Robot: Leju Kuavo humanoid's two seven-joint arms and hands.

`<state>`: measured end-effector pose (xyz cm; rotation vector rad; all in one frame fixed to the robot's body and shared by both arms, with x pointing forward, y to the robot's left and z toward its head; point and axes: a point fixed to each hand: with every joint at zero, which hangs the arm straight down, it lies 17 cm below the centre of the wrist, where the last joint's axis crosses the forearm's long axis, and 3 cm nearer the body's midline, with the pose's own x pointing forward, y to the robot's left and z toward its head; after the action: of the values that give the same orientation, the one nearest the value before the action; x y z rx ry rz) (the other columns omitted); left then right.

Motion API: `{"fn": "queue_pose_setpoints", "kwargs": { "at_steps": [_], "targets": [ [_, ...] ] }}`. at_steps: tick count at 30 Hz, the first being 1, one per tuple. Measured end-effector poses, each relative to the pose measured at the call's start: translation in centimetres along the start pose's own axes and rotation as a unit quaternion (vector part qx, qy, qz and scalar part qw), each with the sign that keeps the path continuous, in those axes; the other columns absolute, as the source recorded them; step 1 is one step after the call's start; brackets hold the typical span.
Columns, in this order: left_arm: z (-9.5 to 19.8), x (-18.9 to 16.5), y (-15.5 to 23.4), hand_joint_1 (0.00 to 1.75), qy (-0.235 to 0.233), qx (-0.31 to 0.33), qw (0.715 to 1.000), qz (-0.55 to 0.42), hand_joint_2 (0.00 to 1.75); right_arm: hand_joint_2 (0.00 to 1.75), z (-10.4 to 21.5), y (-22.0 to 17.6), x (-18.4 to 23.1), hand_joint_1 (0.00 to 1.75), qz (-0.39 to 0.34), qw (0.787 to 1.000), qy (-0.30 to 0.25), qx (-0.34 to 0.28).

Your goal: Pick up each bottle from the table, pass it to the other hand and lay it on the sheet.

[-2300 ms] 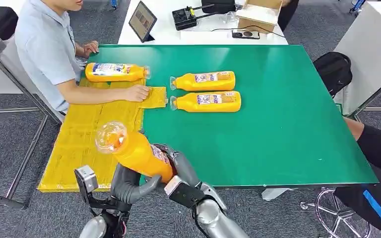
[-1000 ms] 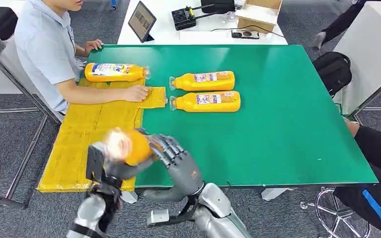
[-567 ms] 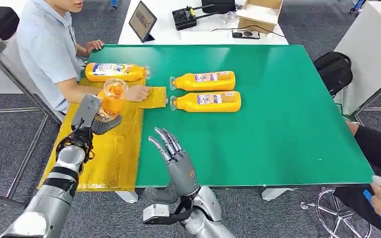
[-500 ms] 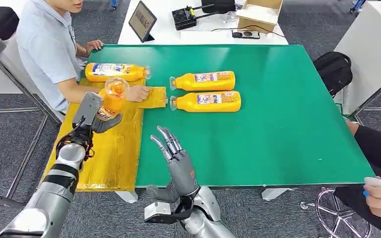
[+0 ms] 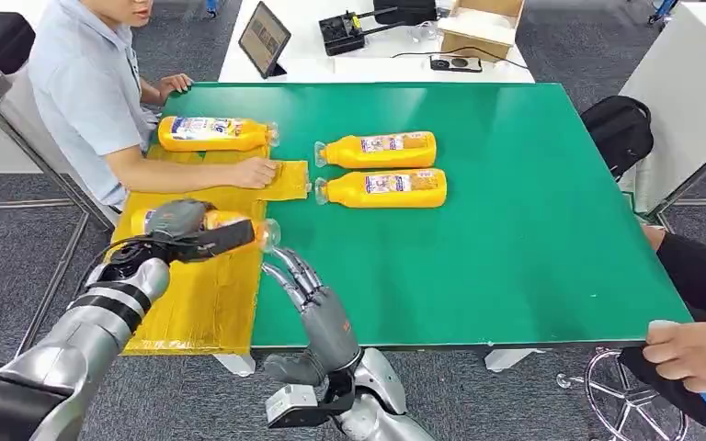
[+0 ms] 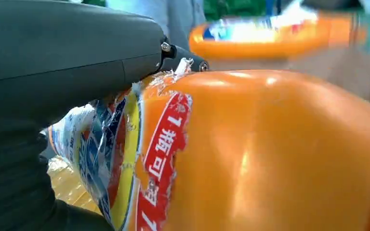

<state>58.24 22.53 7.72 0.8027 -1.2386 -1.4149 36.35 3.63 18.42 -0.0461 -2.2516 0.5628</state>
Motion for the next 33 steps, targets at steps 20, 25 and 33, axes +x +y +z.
{"fn": "queue_pose_setpoints", "kwargs": {
  "at_steps": [20, 25, 33],
  "targets": [
    [0.5, -0.4, -3.8, 0.00, 0.040, -0.172, 0.984, -0.023, 1.75, 0.00, -0.5, 0.8, 0.3, 0.00, -0.040, 0.999, 0.004, 0.012],
    [0.9, 1.5, -4.8, 0.00, 0.015, -0.207, 0.978, 0.025, 1.75, 0.00, -0.6, 0.9, 0.5, 0.00, -0.046, 0.999, 0.005, 0.010],
    [1.2, 4.3, -4.1, 0.00, -0.036, -0.230, 0.966, 0.116, 1.75, 0.00, -0.7, 1.0, 0.7, 0.00, -0.052, 0.999, 0.004, 0.006]
  ]
}}
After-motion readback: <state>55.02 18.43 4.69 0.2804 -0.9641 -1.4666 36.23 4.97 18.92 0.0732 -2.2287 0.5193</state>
